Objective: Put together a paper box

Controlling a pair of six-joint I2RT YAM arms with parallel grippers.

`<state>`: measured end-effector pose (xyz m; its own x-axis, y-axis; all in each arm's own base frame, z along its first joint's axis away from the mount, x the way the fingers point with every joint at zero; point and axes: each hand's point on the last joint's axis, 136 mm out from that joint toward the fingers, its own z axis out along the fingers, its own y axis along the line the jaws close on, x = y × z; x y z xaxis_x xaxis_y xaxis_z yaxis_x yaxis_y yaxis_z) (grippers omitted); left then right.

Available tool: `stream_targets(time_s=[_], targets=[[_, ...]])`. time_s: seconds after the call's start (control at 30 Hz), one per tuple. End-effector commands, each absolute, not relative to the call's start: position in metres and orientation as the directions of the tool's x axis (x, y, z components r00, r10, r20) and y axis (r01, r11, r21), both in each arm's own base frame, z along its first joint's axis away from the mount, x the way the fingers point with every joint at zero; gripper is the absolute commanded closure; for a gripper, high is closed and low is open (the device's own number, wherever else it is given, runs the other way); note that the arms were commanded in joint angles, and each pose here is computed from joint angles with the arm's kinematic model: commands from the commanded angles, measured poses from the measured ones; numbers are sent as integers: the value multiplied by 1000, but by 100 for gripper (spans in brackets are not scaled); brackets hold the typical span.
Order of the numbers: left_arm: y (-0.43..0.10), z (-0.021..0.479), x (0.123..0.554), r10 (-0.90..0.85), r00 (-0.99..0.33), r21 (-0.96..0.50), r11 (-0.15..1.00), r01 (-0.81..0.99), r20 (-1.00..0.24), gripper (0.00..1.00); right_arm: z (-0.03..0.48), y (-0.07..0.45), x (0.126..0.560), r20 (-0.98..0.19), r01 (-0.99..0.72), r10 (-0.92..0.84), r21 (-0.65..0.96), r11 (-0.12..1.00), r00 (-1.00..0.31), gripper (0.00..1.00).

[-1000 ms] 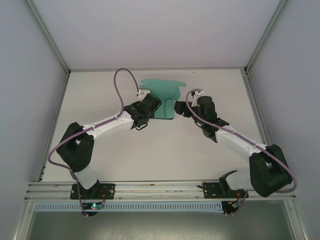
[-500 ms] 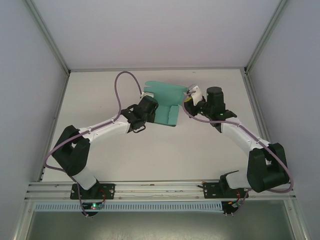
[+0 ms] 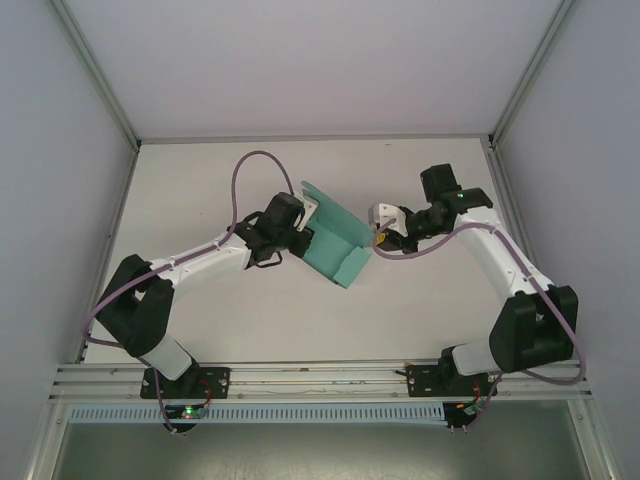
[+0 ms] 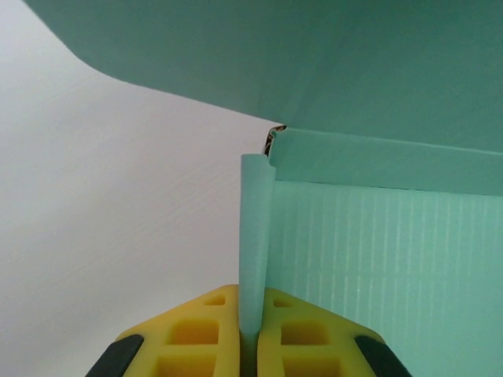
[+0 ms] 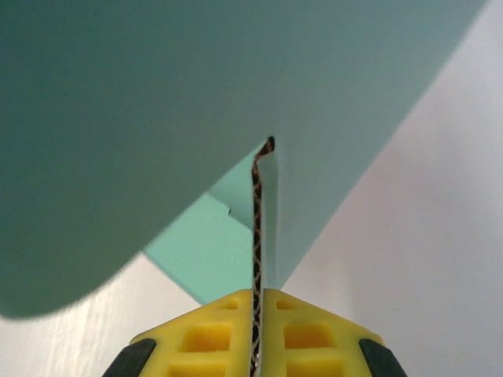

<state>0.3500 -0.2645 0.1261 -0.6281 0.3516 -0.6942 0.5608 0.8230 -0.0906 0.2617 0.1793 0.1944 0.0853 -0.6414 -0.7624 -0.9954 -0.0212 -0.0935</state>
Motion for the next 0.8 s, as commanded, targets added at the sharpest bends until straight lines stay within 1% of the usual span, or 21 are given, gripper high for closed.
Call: stream_targets(time_s=[0.0,0.1,0.13,0.17,0.2,0.23,0.27,0.3,0.33,0.37,0.4,0.43,0.47,0.5,0.57,0.6,0.63,0.67,0.77], targets=[[-281,170,365,300,-515,-107,778,620,-803,100,203,184,216,-812,-977,-573,13,-211,113,100],[-287,172,363,300,-512,-126,756,642,-805,100,207,185,226,-806,-974,-579,18,-226,119,100],[-287,170,363,300,-515,-128,757,641,-803,100,207,186,234,-804,-977,-584,18,-211,111,100],[-285,171,365,293,-518,-127,766,630,-804,100,208,187,249,-805,-988,-589,19,-152,75,100],[-284,172,365,295,-514,-120,768,629,-805,100,208,188,265,-803,-996,-594,7,-87,46,93],[-281,170,367,293,-521,-110,784,611,-802,100,206,186,281,-797,-1000,-604,-11,-7,13,83],[-274,169,371,279,-529,-95,814,573,-801,100,203,183,300,-785,-994,-619,-45,98,-25,80],[-269,168,374,273,-540,-84,833,546,-796,100,200,178,314,-775,-980,-631,-92,177,-41,72],[-264,167,376,270,-551,-73,851,521,-790,100,199,172,324,-775,-958,-630,-141,249,-49,54],[-258,165,378,258,-563,-64,871,487,-786,100,203,168,334,-792,-931,-608,-172,323,-65,48],[-252,165,382,235,-573,-56,894,444,-785,100,209,163,342,-816,-897,-571,-180,404,-93,44],[-244,165,387,209,-583,-43,921,388,-785,100,218,159,349,-843,-854,-522,-175,490,-127,34],[-233,166,393,170,-594,-31,950,312,-786,100,228,153,355,-871,-801,-461,-153,579,-167,20],[-226,165,397,142,-605,-24,966,257,-783,100,236,146,361,-898,-732,-382,-108,673,-219,11],[-215,164,403,86,-612,-13,988,155,-786,100,246,125,368,-932,-545,-159,48,837,-325,3],[-214,164,405,61,-612,-24,991,130,-789,100,246,116,369,-931,-456,-28,151,877,-363,2],[-214,162,407,41,-607,-35,993,112,-794,100,241,110,367,-916,-379,98,256,889,-388,2],[-214,162,409,18,-602,-48,995,93,-798,100,232,106,364,-894,-330,178,327,885,-410,2],[-219,164,413,33,-593,-29,995,95,-804,100,206,107,360,-797,-232,352,509,829,-491,2]])
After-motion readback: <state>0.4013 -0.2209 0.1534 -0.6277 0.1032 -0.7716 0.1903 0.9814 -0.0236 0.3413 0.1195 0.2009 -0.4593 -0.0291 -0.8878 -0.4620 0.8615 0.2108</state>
